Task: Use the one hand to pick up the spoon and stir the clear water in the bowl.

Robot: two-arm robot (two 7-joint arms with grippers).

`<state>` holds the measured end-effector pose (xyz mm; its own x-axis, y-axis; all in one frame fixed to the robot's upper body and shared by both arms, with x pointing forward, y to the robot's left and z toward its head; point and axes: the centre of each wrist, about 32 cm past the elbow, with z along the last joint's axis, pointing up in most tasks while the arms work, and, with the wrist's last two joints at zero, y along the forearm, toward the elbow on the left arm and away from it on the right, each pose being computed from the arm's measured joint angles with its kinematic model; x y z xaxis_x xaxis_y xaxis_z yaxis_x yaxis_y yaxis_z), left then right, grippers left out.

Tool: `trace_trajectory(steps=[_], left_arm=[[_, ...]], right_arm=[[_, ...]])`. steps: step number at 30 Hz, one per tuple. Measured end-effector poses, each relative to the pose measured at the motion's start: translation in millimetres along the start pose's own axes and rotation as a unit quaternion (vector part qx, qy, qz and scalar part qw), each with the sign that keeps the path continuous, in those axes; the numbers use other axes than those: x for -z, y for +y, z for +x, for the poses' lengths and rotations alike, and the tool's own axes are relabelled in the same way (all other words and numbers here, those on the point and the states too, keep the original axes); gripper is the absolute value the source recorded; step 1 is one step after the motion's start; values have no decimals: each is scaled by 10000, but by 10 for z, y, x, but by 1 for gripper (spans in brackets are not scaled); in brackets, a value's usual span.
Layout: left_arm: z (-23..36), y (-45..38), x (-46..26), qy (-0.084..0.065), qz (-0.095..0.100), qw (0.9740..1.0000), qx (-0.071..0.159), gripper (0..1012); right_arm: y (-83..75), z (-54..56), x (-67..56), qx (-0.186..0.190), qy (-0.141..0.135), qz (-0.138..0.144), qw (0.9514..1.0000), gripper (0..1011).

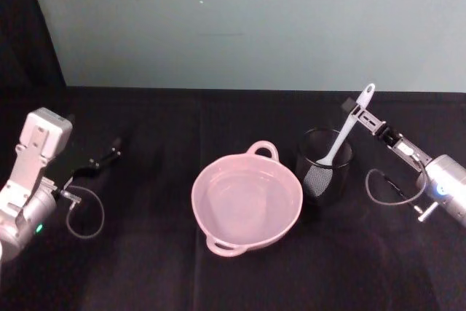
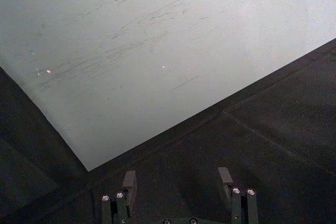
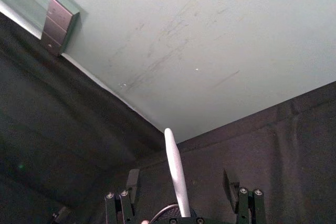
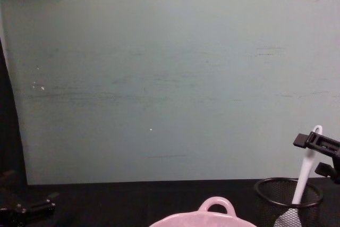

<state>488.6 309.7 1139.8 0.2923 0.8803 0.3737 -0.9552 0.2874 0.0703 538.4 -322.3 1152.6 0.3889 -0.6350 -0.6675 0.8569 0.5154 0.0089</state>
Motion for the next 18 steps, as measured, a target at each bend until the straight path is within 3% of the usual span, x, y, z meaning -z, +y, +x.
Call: trace_trajectory(steps=[8, 13, 18], left_arm=[[0, 0, 0, 0, 0, 10000, 0, 1005], [0, 0, 0, 0, 0, 10000, 0, 1005], [0, 0, 0, 0, 0, 10000, 0, 1005]], right_arm=[[29, 25, 8, -204, -42, 18, 9998, 1002], [52, 29, -4, -230, -107, 36, 9997, 927], [68, 24, -13, -224, -153, 46, 9996, 777]])
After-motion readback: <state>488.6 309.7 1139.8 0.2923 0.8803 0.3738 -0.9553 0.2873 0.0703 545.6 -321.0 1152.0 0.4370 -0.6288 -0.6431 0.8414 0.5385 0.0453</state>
